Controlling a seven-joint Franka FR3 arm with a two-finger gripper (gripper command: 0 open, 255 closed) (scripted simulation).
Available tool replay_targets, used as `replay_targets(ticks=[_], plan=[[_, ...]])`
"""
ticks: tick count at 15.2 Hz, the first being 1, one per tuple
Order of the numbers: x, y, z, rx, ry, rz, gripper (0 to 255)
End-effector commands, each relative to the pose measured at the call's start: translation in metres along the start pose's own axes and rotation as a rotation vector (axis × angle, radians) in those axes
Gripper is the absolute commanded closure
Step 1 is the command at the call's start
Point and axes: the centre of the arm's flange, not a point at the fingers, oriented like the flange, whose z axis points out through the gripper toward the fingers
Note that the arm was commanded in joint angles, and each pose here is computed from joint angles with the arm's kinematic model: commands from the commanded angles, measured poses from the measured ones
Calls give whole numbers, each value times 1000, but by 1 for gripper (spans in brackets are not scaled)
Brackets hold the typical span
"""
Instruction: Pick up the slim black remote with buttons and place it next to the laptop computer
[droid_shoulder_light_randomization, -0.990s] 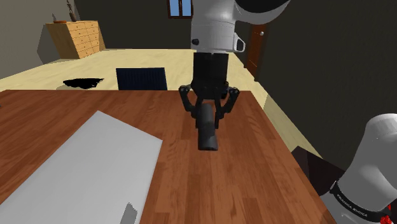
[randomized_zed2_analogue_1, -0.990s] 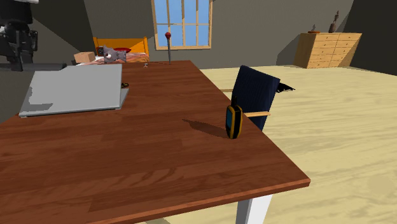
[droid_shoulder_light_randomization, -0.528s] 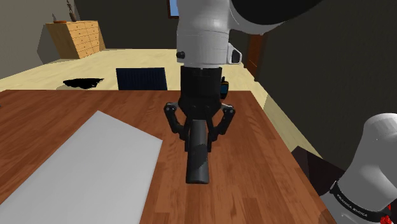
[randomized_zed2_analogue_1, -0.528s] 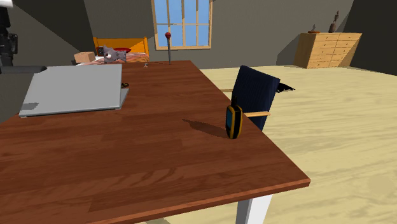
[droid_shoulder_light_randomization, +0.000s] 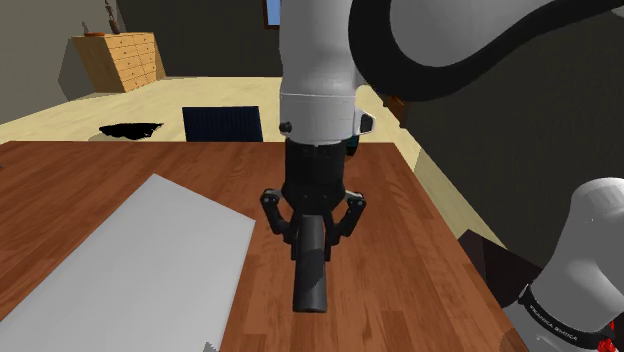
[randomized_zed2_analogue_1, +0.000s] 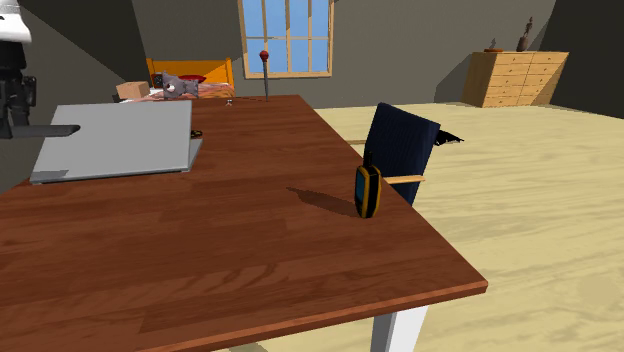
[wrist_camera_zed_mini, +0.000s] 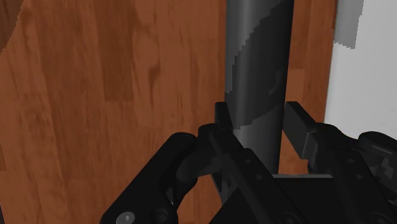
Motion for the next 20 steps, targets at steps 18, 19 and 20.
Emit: replay_targets(ticks=[18, 19, 20], plan=[[23, 3, 98, 1, 0, 0, 255], [24, 3, 103, 1, 0, 0, 255], [25, 4, 108, 1, 0, 0, 255]])
